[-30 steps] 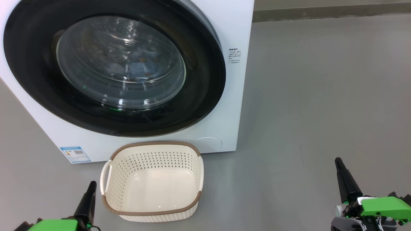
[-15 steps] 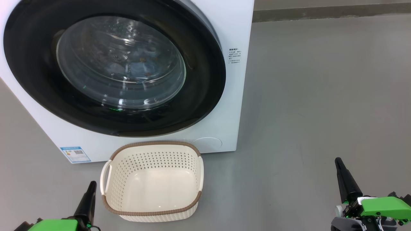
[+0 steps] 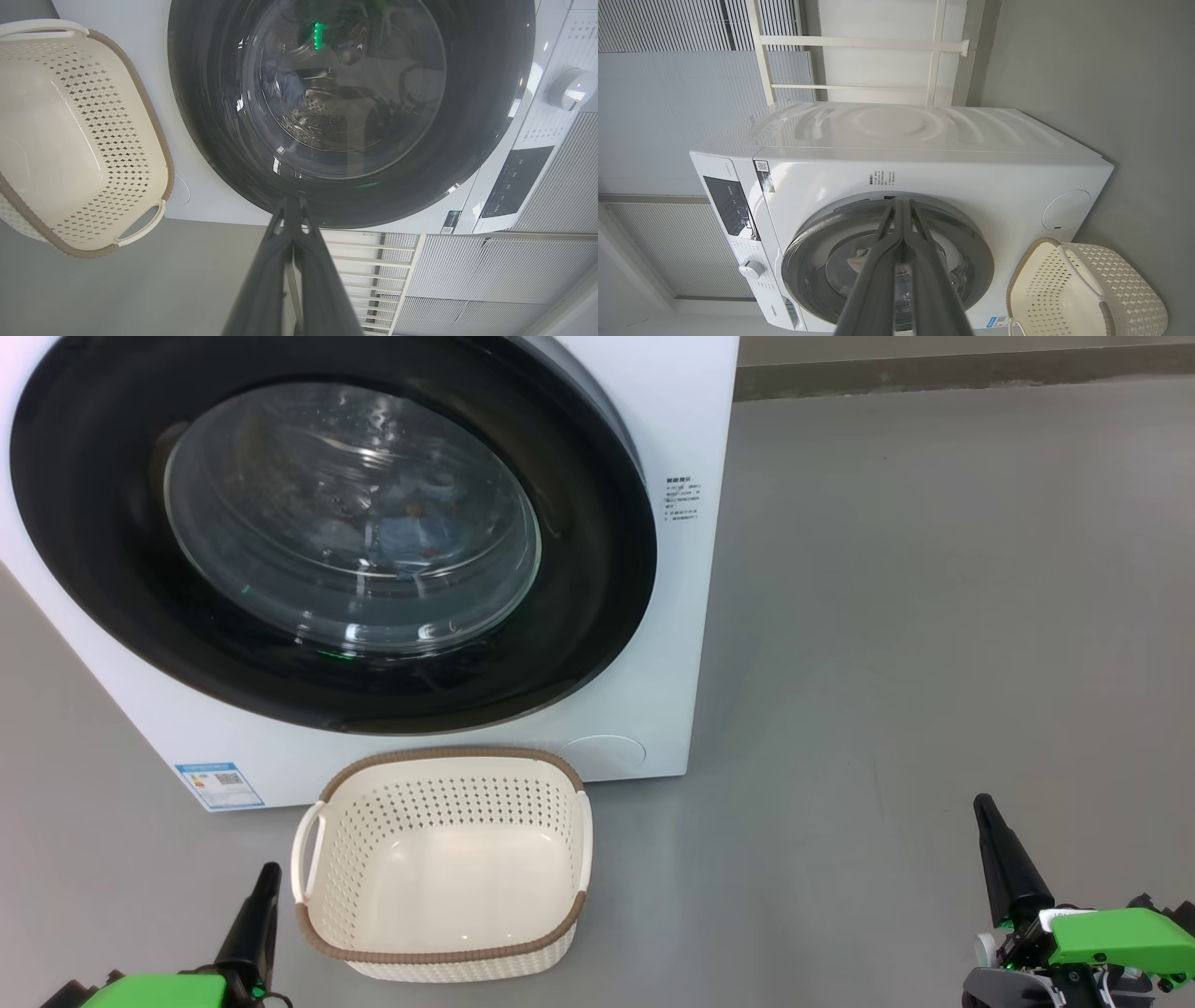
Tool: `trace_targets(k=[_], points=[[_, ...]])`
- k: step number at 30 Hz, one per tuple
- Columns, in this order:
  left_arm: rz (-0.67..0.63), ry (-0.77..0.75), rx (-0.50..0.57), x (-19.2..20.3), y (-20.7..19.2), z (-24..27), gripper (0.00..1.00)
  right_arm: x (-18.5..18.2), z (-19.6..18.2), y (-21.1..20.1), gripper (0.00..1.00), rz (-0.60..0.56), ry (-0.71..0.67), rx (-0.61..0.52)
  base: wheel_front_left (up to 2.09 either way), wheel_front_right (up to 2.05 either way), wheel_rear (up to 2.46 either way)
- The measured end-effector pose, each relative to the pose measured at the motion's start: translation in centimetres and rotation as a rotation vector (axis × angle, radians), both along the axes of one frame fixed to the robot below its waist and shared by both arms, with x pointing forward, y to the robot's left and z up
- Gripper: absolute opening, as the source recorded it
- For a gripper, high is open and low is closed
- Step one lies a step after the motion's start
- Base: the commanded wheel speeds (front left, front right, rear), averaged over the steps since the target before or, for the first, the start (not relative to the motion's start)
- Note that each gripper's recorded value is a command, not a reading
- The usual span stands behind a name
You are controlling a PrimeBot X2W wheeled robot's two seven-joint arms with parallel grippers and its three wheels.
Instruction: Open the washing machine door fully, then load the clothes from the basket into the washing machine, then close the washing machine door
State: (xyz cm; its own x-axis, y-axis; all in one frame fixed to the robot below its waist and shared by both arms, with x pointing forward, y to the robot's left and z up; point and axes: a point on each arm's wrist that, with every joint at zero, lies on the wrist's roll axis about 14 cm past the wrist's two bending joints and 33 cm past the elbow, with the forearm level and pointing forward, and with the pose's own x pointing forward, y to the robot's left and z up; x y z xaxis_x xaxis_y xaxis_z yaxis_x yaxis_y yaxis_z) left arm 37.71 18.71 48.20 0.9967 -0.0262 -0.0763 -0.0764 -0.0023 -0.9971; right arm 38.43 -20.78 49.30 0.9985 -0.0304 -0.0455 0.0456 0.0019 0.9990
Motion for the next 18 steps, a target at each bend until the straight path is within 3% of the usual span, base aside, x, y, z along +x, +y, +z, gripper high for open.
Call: trace_targets(k=[18], points=[[0.000,0.000,0.000,0.00,0.00,0.00,0.00,0.00,0.00,0.00,0.00,0.000,0.000,0.000,0.00,0.00,0.00]])
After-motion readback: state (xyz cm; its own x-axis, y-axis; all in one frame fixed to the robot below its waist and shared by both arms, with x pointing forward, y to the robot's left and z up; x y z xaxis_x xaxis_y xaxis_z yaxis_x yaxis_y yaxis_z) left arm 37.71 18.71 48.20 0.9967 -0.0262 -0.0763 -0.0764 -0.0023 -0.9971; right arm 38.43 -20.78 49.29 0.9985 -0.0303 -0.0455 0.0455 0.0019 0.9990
